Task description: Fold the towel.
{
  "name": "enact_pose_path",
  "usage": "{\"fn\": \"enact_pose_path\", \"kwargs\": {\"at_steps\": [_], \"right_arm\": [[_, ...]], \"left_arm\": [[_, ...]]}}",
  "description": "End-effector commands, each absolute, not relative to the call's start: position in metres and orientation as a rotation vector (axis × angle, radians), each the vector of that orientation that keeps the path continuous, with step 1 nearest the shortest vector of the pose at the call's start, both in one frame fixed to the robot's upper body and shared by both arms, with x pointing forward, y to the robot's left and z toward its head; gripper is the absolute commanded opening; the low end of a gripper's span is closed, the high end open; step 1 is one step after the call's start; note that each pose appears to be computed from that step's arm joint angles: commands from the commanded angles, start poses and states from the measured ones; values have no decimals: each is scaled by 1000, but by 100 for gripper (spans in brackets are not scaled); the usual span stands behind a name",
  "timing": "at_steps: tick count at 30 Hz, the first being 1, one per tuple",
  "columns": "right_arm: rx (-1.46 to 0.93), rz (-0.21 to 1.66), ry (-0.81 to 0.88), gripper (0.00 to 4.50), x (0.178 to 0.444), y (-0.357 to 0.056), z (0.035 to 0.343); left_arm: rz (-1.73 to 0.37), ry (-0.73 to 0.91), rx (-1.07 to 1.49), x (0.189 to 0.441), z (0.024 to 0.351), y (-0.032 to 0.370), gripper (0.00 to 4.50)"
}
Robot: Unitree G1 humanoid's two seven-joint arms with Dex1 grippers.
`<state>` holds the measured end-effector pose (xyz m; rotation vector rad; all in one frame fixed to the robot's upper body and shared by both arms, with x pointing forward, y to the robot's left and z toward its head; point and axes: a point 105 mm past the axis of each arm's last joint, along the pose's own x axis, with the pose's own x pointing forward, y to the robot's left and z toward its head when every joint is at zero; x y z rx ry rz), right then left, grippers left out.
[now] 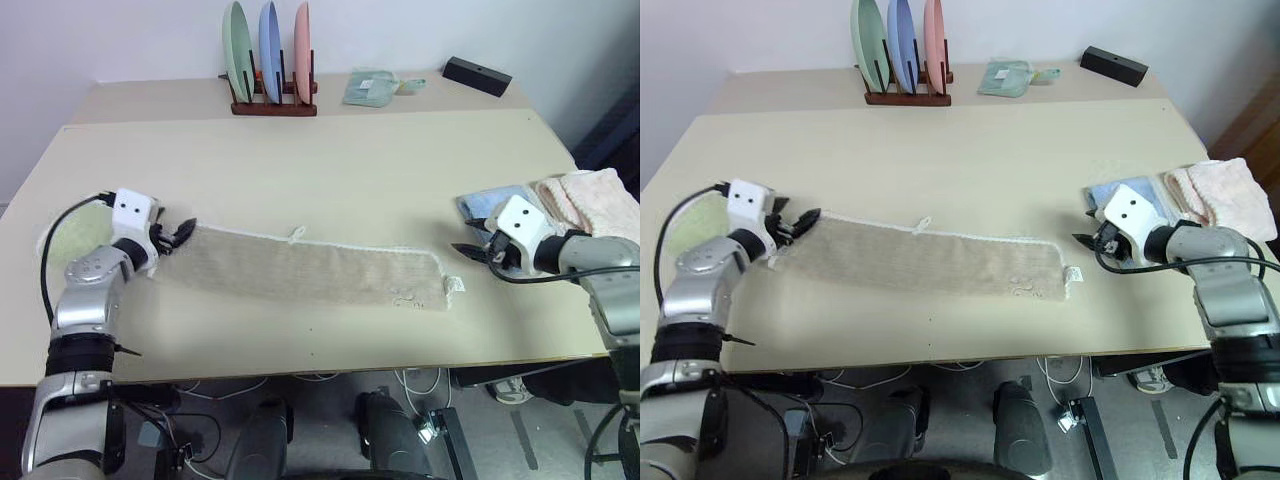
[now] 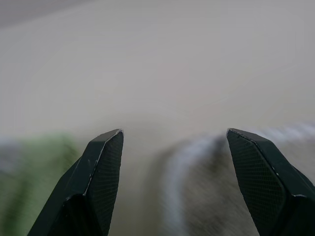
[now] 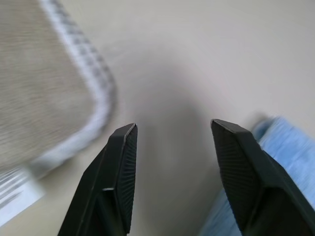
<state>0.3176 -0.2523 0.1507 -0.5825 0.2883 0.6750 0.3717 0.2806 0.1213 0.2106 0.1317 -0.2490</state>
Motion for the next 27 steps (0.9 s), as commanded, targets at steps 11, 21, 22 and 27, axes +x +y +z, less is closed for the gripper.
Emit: {"fn": "enact_pose_path", "kwargs": {"at_steps": [11, 21, 22, 27], "right_arm": [[315, 768, 378, 441, 202, -170, 132], [617, 423, 490, 441, 218, -170, 99], [652, 373, 496, 441, 223, -173, 95], [768, 216, 506, 441, 240, -185, 90]], "left_arm": [[-973, -37, 323, 304, 150, 119, 345], [-1209, -48, 262, 271, 148, 72, 345], [-1216, -43, 259, 270, 147, 72, 345], [-1218, -34, 266, 269, 146, 74, 345]]}}
